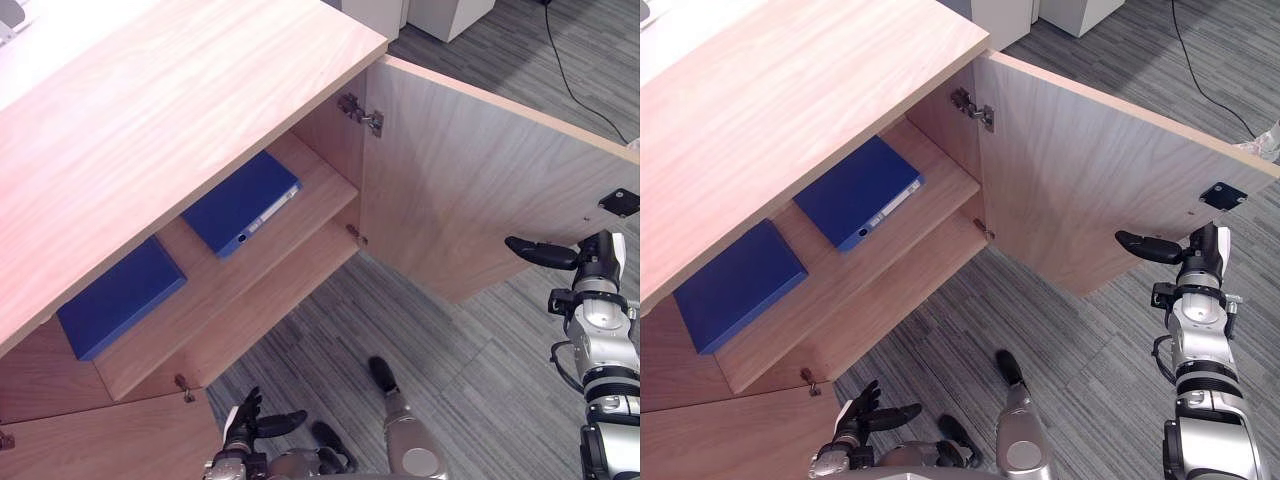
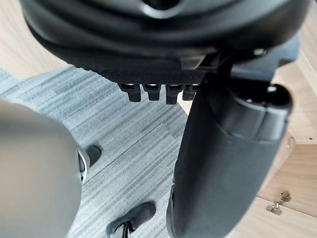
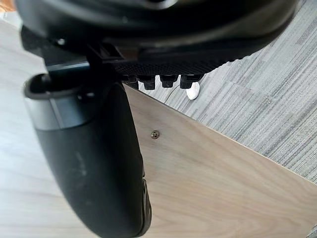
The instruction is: Walk over to the cabinet, pick up the folder, carry it to the office cabinet, place the folder inside the office cabinet, then close the office cabinet door
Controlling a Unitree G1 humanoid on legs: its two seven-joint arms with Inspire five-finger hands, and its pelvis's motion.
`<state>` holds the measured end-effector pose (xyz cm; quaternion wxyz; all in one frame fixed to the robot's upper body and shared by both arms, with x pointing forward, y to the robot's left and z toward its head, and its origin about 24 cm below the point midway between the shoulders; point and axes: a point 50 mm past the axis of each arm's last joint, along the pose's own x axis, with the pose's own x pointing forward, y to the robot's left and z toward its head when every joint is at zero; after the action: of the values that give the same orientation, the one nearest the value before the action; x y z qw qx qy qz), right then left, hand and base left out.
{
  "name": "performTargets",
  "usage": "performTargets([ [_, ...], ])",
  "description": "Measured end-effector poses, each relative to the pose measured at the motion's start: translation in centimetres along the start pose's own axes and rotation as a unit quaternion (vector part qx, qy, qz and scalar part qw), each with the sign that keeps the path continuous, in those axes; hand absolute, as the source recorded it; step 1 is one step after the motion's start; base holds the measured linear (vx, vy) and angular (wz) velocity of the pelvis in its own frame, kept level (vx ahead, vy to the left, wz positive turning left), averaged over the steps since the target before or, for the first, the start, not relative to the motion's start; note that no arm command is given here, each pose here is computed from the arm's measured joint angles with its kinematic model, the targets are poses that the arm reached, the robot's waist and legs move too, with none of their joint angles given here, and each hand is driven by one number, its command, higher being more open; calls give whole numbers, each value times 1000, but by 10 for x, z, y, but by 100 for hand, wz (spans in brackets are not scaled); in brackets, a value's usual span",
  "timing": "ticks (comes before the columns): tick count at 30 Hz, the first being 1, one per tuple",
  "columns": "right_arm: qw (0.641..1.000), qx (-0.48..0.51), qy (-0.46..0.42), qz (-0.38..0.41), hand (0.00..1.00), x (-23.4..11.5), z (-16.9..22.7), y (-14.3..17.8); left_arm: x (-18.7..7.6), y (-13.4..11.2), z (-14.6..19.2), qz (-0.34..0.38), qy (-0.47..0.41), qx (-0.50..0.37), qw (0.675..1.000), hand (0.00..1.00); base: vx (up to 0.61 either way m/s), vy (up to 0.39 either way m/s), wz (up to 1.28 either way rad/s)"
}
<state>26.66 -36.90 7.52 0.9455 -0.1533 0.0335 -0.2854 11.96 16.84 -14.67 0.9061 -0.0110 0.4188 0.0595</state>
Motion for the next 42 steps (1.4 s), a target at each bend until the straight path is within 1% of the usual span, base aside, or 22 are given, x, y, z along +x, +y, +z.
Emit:
performTargets([
  [1, 1000, 10, -8, 1, 100, -10, -2, 2, 0, 0, -1, 2, 3, -2, 1000, 100, -27, -52, 14],
  [3, 997, 62, -36, 3, 100, -44, -5, 14, 0, 1, -1, 13, 6, -21, 1000, 100, -13, -49, 9],
  [4, 996, 75, -42, 4, 100, -53, -5, 18, 1, 1, -1, 15, 7, -23, 1000, 100, -4, -42, 7],
  [5, 994, 99, -46, 11, 100, -72, -9, 28, 1, 1, 0, 15, 5, -19, 1000, 100, -1, -57, 3],
  [6, 991, 126, -42, 22, 100, -93, -13, 39, 2, 0, 1, 15, 5, -17, 1000, 100, -4, -54, 1],
  [8, 987, 155, -28, 42, 100, -120, -20, 52, 3, 0, 2, 15, 4, -14, 1000, 100, -12, -40, -3],
  [9, 979, 186, -8, 77, 100, -148, -25, 65, 3, 0, 2, 19, 6, -14, 1000, 100, -22, -38, -5],
  [12, 966, 205, 30, 151, 100, -188, -32, 85, 3, 2, -2, 25, 15, -13, 999, 100, -29, -37, -12],
  [14, 948, 215, 67, 223, 100, -221, -37, 102, 3, 3, -3, 24, 21, -7, 999, 100, -33, -38, -8],
  [16, 920, 223, 89, 308, 100, -250, -36, 123, 3, 3, -3, 18, 21, 8, 1000, 100, -14, -17, -2],
  [17, 913, 226, 91, 327, 100, -255, -35, 127, 3, 2, -3, 15, 20, 11, 1000, 100, -21, -18, 3],
  [19, 881, 224, 88, 408, 100, -272, -30, 147, 3, 1, -1, 5, 16, 32, 999, 100, -18, -13, 13],
  [21, 857, 213, 70, 464, 100, -277, -26, 164, 3, 3, 0, 1, 10, 51, 999, 100, -15, -19, 23],
  [24, 836, 175, 35, 519, 100, -267, -24, 190, 4, 10, 3, 0, 4, 71, 997, 100, -24, -28, 53],
  [28, 849, 129, -22, 512, 100, -233, -12, 207, 4, 24, 5, 10, 5, 84, 996, 100, -46, -45, 76],
  [31, 890, 96, -44, 443, 100, -179, -7, 211, 3, 31, 5, 21, 5, 80, 997, 100, -51, -25, 86],
  [32, 900, 92, -44, 423, 100, -168, -6, 211, 3, 32, 6, 24, 3, 77, 997, 100, -76, -16, 94],
  [34, 931, 89, -42, 352, 100, -133, -2, 204, 2, 32, 9, 29, -8, 72, 997, 100, -64, 0, 86],
  [36, 956, 100, -25, 274, 100, -97, -1, 189, 2, 31, 12, 33, -17, 60, 998, 100, -87, 3, 93],
  [38, 966, 141, -2, 217, 100, -76, -1, 177, 1, 32, 13, 35, -20, 47, 998, 100, -64, 5, 84],
  [40, 971, 168, 18, 172, 100, -66, -5, 166, 0, 33, 12, 43, -21, 28, 998, 100, -47, 17, 68],
  [42, 972, 169, 30, 161, 100, -67, -13, 160, -2, 38, 10, 59, -21, 12, 998, 100, -39, 12, 49],
])
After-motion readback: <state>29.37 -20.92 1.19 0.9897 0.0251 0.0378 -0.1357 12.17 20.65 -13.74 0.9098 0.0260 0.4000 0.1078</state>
